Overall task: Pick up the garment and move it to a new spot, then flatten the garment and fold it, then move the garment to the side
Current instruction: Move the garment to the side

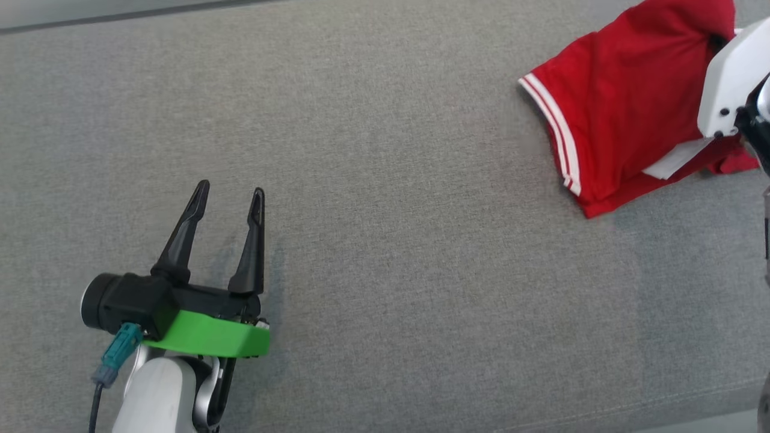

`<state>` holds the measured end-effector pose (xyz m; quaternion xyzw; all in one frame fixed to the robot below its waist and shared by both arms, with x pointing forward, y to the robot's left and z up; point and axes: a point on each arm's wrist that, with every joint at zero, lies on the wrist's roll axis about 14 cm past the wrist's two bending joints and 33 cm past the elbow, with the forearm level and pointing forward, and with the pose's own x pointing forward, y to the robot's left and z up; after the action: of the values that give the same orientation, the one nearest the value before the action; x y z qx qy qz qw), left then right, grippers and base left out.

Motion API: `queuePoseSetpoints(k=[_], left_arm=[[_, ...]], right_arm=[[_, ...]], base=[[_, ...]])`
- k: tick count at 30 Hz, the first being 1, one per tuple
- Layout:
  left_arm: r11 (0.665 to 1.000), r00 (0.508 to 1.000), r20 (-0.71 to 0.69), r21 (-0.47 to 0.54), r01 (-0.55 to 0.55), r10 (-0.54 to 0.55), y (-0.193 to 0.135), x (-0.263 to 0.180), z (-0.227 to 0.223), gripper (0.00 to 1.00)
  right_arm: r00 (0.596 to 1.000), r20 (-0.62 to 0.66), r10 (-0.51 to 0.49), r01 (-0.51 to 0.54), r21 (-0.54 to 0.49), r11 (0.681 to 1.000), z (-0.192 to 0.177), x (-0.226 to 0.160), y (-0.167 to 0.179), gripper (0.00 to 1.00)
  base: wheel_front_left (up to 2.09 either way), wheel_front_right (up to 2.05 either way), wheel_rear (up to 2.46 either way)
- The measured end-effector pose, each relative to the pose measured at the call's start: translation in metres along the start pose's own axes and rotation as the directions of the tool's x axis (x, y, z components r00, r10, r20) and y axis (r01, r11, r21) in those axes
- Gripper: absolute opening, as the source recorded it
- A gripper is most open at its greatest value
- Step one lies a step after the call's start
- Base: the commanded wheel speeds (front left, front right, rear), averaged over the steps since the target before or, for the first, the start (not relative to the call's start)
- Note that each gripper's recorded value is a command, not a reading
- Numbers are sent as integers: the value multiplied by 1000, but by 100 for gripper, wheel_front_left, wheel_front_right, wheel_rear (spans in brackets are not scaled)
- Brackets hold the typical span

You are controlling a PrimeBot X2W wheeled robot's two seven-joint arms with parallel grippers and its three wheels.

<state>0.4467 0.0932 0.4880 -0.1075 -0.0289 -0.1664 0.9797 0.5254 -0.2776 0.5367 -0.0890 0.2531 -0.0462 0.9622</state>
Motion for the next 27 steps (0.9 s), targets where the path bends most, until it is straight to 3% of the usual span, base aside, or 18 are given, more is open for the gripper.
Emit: queuePoseSetpoints(k=[6,15,27], left_arm=[[998,997,-43,-15,65,-66,-10,20,-25,100],[995,990,-101,-47,90,-95,-9,30,-56,100],[995,987,-128,-27,97,-100,0,30,-65,100]], right_arm=[[996,11,-87,86,12,996,12,17,-31,0],[975,-82,-208,203,-61,977,-7,30,-82,0],[919,-99,-381,349,-240,906,-21,42,-137,0]], base=[[0,0,0],[0,0,0],[0,0,0]])
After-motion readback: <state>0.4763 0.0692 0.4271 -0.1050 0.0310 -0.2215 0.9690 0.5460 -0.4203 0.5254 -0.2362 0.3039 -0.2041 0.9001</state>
